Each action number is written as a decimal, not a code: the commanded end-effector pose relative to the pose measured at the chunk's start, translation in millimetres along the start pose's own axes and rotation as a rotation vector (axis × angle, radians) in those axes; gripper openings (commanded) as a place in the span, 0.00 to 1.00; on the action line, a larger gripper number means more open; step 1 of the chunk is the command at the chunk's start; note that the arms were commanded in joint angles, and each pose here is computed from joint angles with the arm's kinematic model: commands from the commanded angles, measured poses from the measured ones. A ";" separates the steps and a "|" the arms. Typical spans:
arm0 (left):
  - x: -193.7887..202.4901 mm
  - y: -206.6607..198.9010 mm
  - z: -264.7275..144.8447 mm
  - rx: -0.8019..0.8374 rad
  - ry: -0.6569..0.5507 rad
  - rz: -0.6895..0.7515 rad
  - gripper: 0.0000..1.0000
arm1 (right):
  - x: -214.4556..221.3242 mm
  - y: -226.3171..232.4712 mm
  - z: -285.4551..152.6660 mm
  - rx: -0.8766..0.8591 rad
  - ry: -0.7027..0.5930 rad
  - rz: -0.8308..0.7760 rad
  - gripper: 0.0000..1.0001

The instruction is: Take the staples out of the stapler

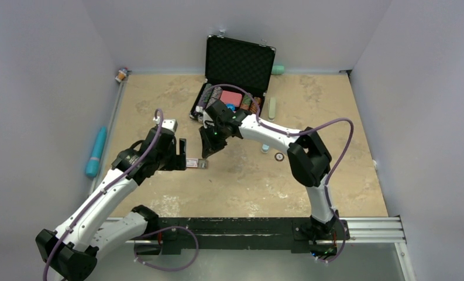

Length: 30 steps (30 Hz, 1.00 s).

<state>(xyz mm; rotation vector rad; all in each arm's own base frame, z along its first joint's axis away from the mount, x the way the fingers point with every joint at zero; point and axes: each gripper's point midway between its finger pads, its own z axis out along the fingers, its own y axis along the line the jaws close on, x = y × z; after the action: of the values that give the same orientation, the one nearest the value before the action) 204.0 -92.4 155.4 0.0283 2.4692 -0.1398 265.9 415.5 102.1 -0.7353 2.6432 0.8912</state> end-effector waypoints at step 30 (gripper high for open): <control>-9.0 -0.9 -2.1 0.014 -0.044 0.003 0.80 | -15.4 -7.9 51.2 0.036 0.000 0.019 0.20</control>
<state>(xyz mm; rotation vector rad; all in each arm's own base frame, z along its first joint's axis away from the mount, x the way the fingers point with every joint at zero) 204.0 -92.4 155.4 0.0282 2.4689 -0.1400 277.8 441.0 56.3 -0.7010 2.7061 0.8640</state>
